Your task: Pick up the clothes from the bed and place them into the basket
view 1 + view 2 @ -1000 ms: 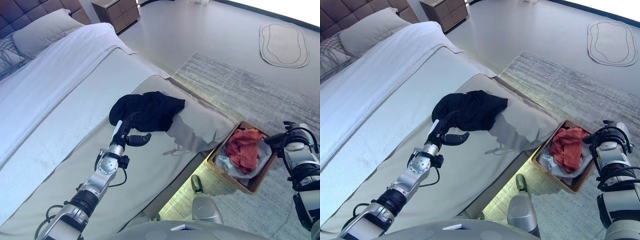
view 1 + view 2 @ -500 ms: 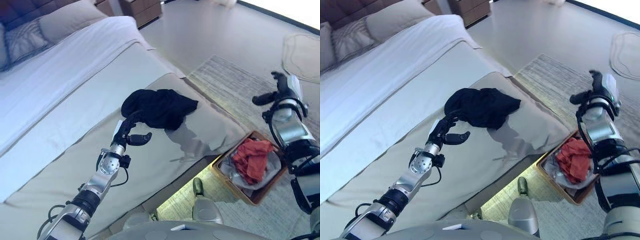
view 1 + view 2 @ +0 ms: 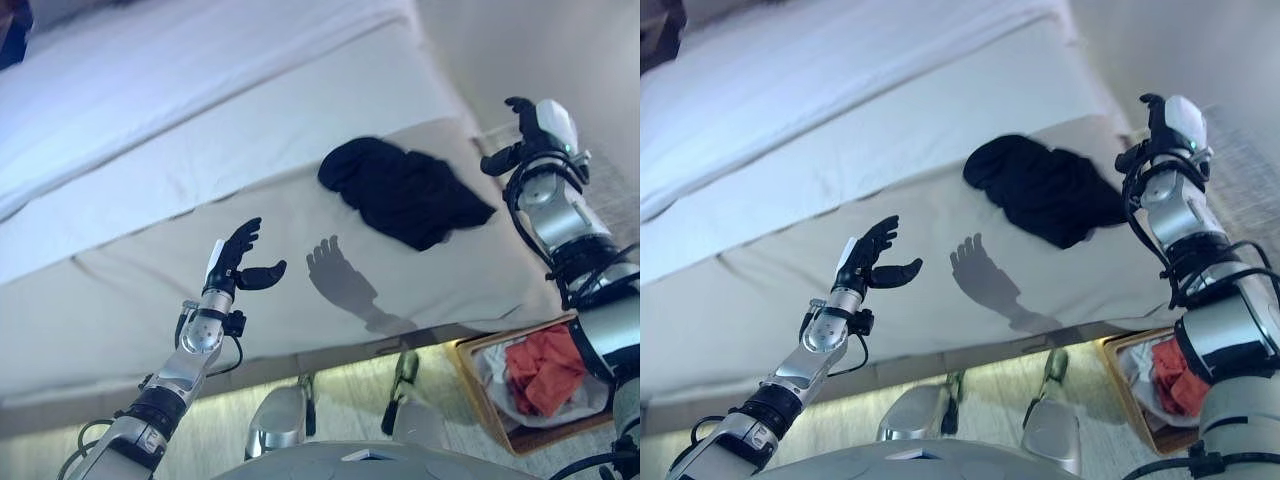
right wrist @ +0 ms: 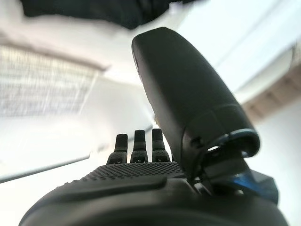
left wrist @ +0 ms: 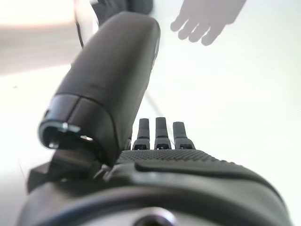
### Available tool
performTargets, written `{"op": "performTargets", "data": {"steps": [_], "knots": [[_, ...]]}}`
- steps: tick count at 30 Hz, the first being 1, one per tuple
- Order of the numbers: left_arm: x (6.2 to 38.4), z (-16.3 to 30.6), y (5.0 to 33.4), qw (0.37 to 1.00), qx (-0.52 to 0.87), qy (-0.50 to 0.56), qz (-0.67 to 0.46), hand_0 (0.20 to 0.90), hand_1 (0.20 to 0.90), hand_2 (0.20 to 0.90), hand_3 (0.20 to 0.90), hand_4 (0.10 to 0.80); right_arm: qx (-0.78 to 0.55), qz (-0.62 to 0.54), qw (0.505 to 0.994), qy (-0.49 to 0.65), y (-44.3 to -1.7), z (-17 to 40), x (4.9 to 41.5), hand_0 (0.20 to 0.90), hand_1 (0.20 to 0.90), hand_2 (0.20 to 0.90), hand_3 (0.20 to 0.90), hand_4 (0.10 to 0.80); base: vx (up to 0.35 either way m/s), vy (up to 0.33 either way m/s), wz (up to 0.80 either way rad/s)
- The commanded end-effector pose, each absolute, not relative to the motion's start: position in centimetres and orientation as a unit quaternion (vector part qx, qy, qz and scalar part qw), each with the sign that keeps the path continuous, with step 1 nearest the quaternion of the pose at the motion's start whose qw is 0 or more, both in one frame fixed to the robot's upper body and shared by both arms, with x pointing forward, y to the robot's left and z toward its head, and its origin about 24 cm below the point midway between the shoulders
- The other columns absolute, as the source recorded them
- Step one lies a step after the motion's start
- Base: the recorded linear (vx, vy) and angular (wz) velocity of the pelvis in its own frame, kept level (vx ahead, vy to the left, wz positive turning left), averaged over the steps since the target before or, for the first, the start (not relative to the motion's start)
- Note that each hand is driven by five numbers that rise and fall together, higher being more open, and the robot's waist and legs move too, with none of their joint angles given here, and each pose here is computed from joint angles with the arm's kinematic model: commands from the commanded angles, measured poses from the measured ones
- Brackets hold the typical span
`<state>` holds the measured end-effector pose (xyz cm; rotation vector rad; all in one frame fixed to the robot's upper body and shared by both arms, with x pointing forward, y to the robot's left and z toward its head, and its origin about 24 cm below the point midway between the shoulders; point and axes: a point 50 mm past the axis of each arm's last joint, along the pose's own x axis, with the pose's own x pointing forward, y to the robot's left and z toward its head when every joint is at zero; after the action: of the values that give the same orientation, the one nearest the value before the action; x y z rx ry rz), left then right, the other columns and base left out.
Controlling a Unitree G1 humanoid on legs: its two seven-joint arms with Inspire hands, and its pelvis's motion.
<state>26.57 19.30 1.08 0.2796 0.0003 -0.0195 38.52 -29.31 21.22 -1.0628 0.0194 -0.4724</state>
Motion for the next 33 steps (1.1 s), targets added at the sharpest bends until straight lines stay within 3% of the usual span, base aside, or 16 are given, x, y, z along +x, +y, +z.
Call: {"op": "performTargets", "data": {"steps": [1,10,24,25,26,33], "knots": [[27.9,7.9,18.3,0.977,0.110,-0.183,-0.027,0.900,0.900,0.900,0.900,0.800,-0.526,-0.283,0.796,-0.095,-28.1,29.3,38.8,0.900,0.900,0.900,0.900,0.800,-0.118,0.029,0.21],[27.3,8.7,18.6,0.976,0.093,-0.195,-0.012,0.900,0.900,0.900,0.900,0.800,-0.532,-0.293,0.794,-0.010,-29.9,26.3,39.0,0.900,0.900,0.900,0.900,0.800,-0.005,-0.049,0.23],[25.5,9.1,18.0,0.973,0.074,-0.215,-0.036,0.900,0.900,0.900,0.900,0.800,-0.534,-0.302,0.776,0.149,-33.9,25.9,37.9,0.900,0.900,0.900,0.900,0.800,-0.029,-0.038,0.12],[25.4,9.1,18.0,0.973,0.074,-0.216,-0.035,0.900,0.900,0.900,0.900,0.800,-0.539,-0.303,0.771,0.151,-33.9,26.1,37.8,0.782,0.782,0.782,0.763,0.663,-0.040,-0.017,0.35],[25.2,9.1,18.1,0.973,0.073,-0.217,-0.035,0.900,0.900,0.900,0.900,0.800,-0.540,-0.307,0.769,0.148,-34.0,26.4,37.8,0.300,0.300,0.300,0.200,0.100,-0.037,-0.015,0.36],[24.8,9.2,18.5,0.973,0.063,-0.219,-0.030,0.900,0.900,0.900,0.900,0.800,-0.518,-0.341,0.779,0.096,-34.1,27.7,37.6,0.300,0.300,0.300,0.200,0.100,-0.026,0.008,-0.04]]}}
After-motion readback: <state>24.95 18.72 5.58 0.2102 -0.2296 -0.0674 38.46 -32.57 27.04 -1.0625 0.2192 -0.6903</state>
